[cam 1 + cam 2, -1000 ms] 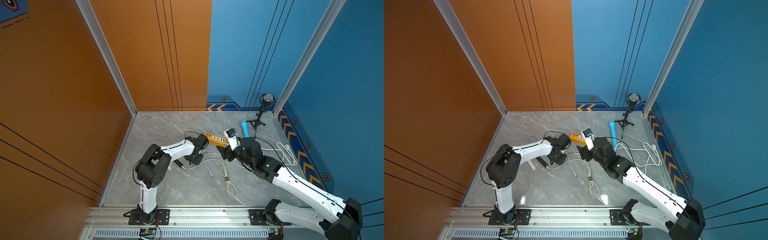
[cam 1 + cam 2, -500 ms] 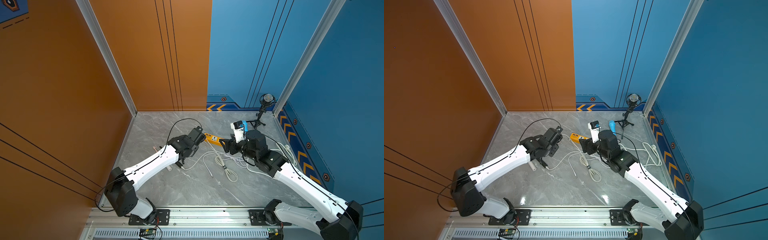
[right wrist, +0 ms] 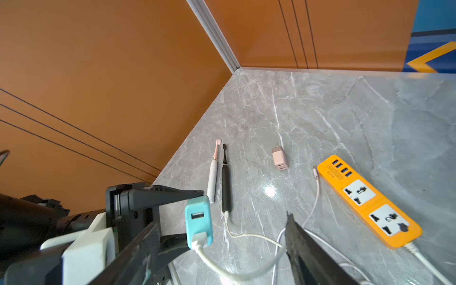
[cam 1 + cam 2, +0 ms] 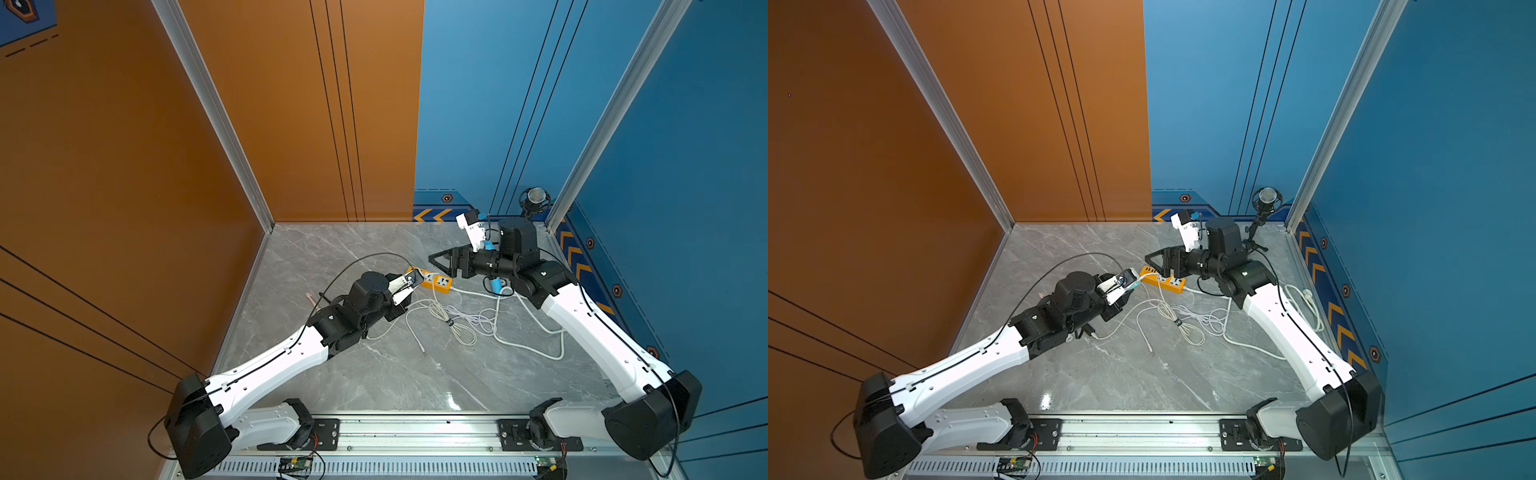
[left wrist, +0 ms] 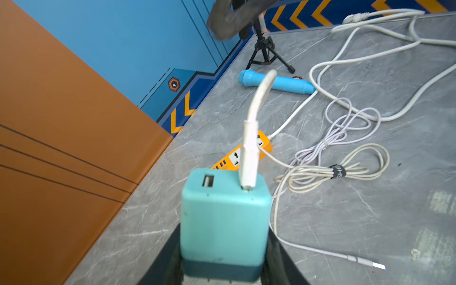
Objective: Charge the electric toothbrush
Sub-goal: Pick up the plug from the center of the board, then insert the plug into the socket.
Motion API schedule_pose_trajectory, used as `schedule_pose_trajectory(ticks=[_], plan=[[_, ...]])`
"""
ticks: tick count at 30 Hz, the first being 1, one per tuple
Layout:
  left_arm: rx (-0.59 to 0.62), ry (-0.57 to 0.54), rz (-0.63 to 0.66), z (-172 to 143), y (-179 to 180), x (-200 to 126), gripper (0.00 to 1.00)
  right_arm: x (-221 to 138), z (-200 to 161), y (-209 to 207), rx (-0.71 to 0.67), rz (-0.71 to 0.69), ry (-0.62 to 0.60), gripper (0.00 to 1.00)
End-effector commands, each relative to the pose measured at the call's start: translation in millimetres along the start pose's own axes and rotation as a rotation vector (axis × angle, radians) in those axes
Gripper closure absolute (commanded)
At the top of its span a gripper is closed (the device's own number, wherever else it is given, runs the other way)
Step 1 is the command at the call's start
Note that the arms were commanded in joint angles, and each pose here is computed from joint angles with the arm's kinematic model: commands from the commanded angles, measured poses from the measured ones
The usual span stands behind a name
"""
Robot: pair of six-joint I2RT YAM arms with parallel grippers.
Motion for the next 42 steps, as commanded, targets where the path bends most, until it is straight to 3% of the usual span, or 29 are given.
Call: schedule_pose_trajectory(ticks=[1, 3, 11, 15, 16, 17, 20, 21, 23, 26, 30, 34, 42], plan=[[0.066, -0.170, -0.037, 28, -2, -4, 0.69, 9, -9, 9, -0.016, 0.160, 0.137, 0.21], [0.067, -0.174, -0.034, 31, -1, -3, 0.70, 16, -11, 12, -0.025, 0.186, 0.162, 0.23], [0.036, -0.178, -0.023, 34, 2, 1, 0.72, 28, -14, 18, -0.033, 0.219, 0.191, 0.55], [0.036, -0.188, -0.063, 36, -1, 2, 0.71, 27, -12, 20, -0.075, 0.192, 0.180, 0.76], [0.037, -0.191, -0.077, 36, -2, 3, 0.68, 25, -12, 19, -0.101, 0.155, 0.172, 0.83], [0.038, -0.193, -0.087, 36, -3, 3, 0.58, 22, -12, 18, -0.135, 0.109, 0.165, 0.87], [0.009, -0.189, -0.077, 35, -3, 2, 0.08, 9, -17, 11, -0.349, -0.051, 0.200, 0.90], [-0.012, -0.186, -0.073, 34, -2, 0, 0.02, 4, -21, 7, -0.462, -0.133, 0.246, 0.93], [-0.071, -0.178, -0.078, 30, -2, -8, 0.02, -6, -29, -7, -0.670, -0.250, 0.365, 0.99], [-0.161, -0.143, -0.120, 25, -3, -26, 0.02, -12, -41, -32, -0.848, -0.343, 0.546, 1.00], [-0.244, -0.083, -0.156, 24, -1, -56, 0.02, -12, -43, -65, -0.809, -0.281, 0.674, 0.98], [-0.190, -0.039, -0.145, 8, 3, -94, 0.02, 9, -48, -91, -0.792, -0.206, 0.775, 0.97], [-0.022, -0.054, -0.136, -23, 1, -128, 0.02, 66, -41, -139, -0.667, -0.133, 0.765, 0.94]])
Point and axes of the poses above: each gripper's point midway between its finger pads, its own x axis out along the fingers, its own y axis along the line the jaws close on, z = x × y, the point moved 10 cm from there along -x, back along the fingers, and after that the axes turned 9 degrees about -x, right-handed, at the moved point
